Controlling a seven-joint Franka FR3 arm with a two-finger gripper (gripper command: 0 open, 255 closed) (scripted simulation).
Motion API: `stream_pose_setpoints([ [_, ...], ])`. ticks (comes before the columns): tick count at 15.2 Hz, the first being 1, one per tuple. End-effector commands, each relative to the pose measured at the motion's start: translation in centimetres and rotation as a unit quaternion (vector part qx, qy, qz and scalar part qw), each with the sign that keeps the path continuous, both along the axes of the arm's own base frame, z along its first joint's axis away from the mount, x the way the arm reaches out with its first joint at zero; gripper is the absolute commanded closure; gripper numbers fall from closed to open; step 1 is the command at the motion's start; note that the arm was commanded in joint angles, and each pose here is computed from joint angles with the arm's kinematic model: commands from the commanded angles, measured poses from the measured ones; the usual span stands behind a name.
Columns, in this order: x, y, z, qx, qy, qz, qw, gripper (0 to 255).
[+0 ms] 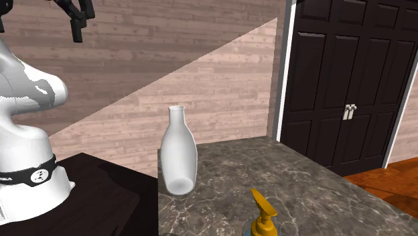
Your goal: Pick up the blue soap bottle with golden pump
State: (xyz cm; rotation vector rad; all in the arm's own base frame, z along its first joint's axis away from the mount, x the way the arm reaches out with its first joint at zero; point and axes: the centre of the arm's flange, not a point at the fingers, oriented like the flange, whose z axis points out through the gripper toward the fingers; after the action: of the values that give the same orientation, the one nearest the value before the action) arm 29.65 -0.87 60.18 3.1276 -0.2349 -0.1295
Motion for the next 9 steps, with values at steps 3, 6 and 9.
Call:
stream_pose_setpoints([
  [3,2.4,-0.1,-1.3,-0.002,0.004,0.013,0.9999,0],
  [6,6.1,-0.1,-3.3,-0.004,0.01,0.032,0.9994,0],
  [9,9.7,0.0,-5.3,-0.007,0.017,0.052,0.9985,0],
])
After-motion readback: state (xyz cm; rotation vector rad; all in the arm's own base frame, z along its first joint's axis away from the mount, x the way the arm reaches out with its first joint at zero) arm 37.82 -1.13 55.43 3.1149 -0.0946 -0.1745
